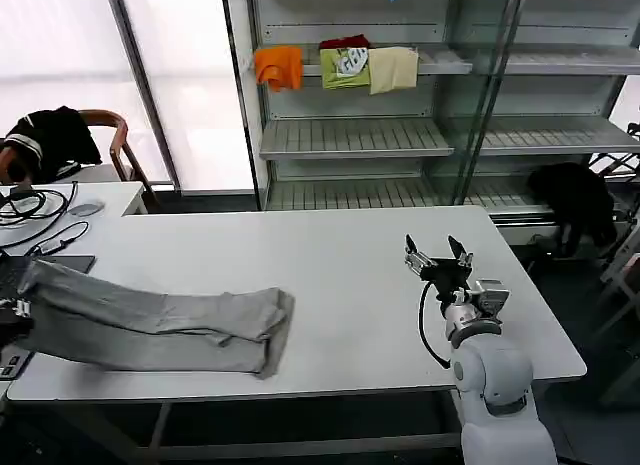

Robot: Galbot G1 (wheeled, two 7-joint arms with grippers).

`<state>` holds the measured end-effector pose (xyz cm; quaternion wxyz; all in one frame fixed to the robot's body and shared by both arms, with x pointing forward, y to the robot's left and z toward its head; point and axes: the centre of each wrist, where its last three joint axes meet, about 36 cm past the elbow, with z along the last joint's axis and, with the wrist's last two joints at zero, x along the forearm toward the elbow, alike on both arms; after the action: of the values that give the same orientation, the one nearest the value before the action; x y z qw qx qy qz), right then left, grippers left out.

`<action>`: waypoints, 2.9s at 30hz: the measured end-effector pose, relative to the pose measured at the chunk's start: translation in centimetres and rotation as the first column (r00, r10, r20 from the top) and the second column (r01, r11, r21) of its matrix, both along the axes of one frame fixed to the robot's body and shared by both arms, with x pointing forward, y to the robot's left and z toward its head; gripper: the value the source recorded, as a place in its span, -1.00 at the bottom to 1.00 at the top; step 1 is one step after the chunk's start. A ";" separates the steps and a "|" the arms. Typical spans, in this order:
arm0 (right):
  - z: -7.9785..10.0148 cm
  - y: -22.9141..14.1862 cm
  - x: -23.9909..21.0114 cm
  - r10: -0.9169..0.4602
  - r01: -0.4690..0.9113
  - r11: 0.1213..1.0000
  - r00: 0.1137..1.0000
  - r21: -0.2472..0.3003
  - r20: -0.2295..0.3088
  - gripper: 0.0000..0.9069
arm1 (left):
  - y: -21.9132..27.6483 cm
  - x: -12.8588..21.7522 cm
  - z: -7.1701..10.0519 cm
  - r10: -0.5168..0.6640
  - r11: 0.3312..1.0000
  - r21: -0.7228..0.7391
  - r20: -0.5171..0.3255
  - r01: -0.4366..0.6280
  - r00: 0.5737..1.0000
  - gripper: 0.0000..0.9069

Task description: Fold and organize the clothes.

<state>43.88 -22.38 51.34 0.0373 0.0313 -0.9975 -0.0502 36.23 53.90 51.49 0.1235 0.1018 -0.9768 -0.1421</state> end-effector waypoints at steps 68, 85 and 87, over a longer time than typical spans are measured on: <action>-4.2 0.9 -0.6 0.025 -0.030 0.998 0.995 -0.050 -0.094 1.00 | -20.4 1.7 -4.9 -0.191 0.944 -0.274 0.011 0.186 0.982 1.00; -3.9 0.9 -0.8 0.031 -0.036 0.998 0.995 -0.056 -0.091 1.00 | -12.5 1.2 -9.4 -0.071 0.925 -0.380 -0.111 0.024 0.991 0.44; -3.9 1.0 -0.8 0.032 -0.037 0.998 0.995 -0.055 -0.091 1.00 | -12.3 1.2 -9.7 -0.071 0.922 -0.388 -0.119 0.019 0.990 -0.58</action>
<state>43.07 -21.41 47.46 0.0838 0.0454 -0.9952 -0.0228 37.42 41.58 41.80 0.2016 0.0435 -0.9775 0.0436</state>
